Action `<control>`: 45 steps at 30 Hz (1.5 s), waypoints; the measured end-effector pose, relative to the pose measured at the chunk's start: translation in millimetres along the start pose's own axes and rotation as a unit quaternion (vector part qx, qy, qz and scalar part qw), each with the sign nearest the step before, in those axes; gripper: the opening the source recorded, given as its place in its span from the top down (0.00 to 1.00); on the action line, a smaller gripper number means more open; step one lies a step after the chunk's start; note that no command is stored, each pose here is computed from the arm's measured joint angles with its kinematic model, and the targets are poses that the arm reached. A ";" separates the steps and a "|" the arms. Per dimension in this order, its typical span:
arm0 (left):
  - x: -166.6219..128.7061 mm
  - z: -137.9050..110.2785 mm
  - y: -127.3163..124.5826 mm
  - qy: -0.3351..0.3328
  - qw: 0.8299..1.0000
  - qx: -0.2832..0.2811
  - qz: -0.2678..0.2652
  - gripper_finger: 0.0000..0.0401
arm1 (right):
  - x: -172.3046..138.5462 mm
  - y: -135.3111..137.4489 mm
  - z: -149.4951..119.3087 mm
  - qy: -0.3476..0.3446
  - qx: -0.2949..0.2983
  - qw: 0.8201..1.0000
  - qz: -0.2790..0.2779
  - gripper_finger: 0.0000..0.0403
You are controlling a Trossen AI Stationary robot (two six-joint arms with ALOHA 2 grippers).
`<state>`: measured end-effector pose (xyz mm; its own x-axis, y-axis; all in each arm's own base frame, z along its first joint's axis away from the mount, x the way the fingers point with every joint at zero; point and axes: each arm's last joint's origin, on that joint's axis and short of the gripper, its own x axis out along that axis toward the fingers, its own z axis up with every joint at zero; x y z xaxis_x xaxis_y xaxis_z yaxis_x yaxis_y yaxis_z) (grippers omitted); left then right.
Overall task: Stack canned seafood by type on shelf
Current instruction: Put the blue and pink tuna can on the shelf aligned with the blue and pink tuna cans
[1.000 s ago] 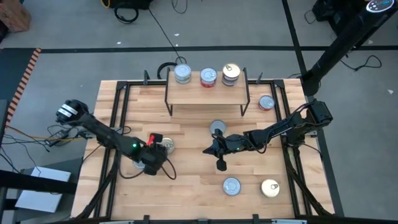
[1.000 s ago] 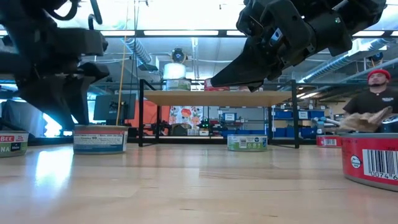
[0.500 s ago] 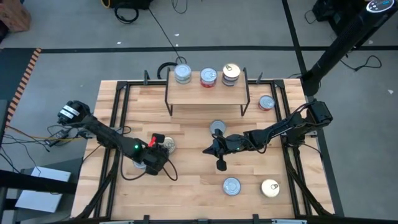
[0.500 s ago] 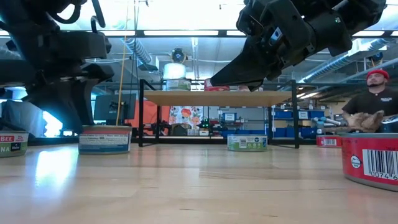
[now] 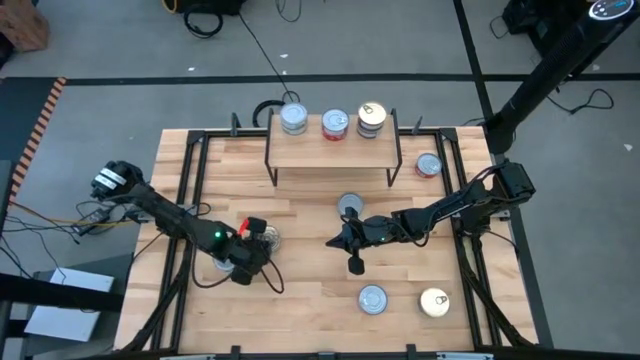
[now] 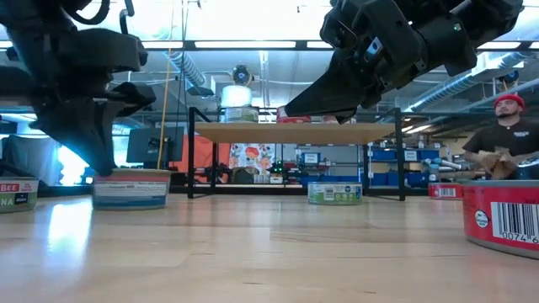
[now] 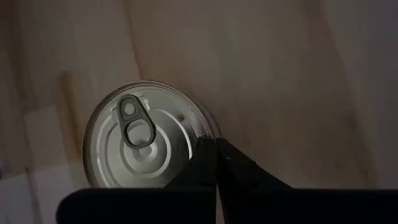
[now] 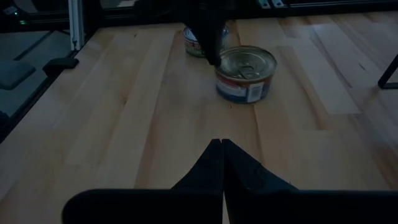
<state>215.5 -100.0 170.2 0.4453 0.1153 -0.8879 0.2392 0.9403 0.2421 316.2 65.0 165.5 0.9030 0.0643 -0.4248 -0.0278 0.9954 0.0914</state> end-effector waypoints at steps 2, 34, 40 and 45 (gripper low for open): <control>-4.5 3.3 0.5 -0.010 1.000 -0.003 -0.011 1.00 | 0.0 0.0 0.0 0.000 0.000 1.000 0.000 0.99; -12.9 36.3 23.3 -0.130 0.982 -0.104 -0.092 1.00 | 0.0 0.2 -0.1 0.000 0.001 1.000 0.001 0.99; -18.2 50.3 23.3 -0.203 0.965 -0.115 -0.117 1.00 | 0.0 0.2 -0.1 0.000 0.001 1.000 0.000 0.99; -17.8 54.9 23.6 -0.264 0.945 -0.126 -0.149 1.00 | -0.1 0.7 -0.2 0.001 0.001 1.000 0.001 0.99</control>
<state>260.6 -97.4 213.1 0.7752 -0.2792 -0.5667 0.2382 0.9600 -0.1471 316.0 65.7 165.4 0.9025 0.0669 -0.4255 -0.0293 0.9951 0.0943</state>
